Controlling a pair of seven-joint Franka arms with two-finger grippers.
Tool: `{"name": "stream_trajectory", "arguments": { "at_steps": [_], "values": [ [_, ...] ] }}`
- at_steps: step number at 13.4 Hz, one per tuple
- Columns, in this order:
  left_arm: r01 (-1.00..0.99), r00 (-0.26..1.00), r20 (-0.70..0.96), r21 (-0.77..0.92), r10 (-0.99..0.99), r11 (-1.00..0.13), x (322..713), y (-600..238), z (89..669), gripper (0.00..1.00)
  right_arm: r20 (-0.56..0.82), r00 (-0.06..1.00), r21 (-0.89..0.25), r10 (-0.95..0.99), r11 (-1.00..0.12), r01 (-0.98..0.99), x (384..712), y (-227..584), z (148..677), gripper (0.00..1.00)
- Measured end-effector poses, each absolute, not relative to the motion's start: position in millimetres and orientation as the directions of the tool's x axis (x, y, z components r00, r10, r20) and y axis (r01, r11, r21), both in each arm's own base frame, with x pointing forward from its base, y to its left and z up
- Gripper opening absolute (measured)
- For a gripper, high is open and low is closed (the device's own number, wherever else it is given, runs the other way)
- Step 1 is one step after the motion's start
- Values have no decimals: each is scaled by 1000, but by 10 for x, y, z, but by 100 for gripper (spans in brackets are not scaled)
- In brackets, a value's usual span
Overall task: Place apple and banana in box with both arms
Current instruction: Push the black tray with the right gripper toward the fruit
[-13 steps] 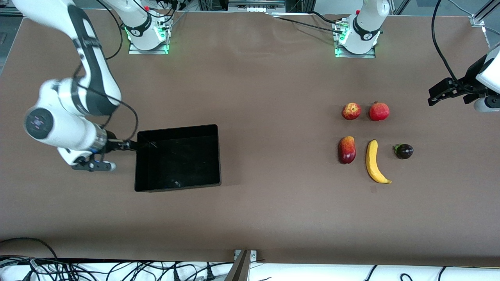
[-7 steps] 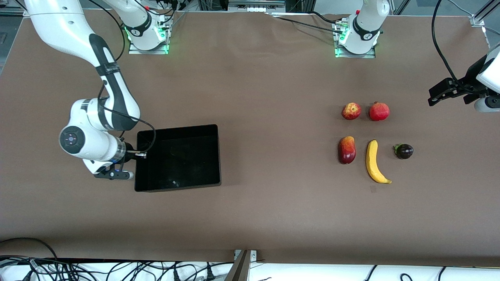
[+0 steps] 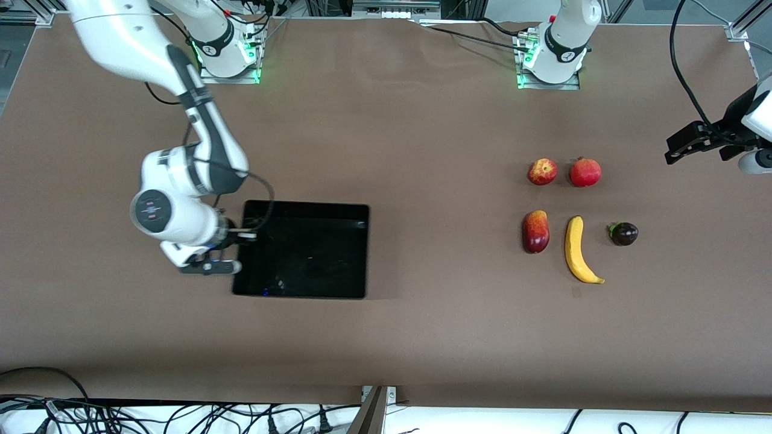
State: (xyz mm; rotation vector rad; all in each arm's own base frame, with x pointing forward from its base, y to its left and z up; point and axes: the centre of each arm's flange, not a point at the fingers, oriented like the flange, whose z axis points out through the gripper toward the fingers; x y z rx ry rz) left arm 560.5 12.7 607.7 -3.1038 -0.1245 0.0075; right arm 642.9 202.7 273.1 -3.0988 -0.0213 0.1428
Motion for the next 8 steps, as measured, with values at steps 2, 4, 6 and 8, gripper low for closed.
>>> {"name": "stream_trajectory", "arguments": {
  "at_steps": [2,4,6,8],
  "values": [
    [82,997,-4,-35,82,-996,5606,139,6075,100,-64,996,-49,64,-997,61,6253,2793,2917,5],
    [83,997,-4,-35,83,-996,5606,144,6074,100,-69,997,-85,30,-996,24,5970,3470,3010,5],
    [84,996,-4,-35,84,-996,5607,148,6072,100,-83,996,-119,21,-993,11,5738,3910,3014,5],
    [84,996,-4,-35,85,-996,5607,152,6071,100,-92,996,-167,20,-986,4,5548,4263,2950,5]
  ]
}}
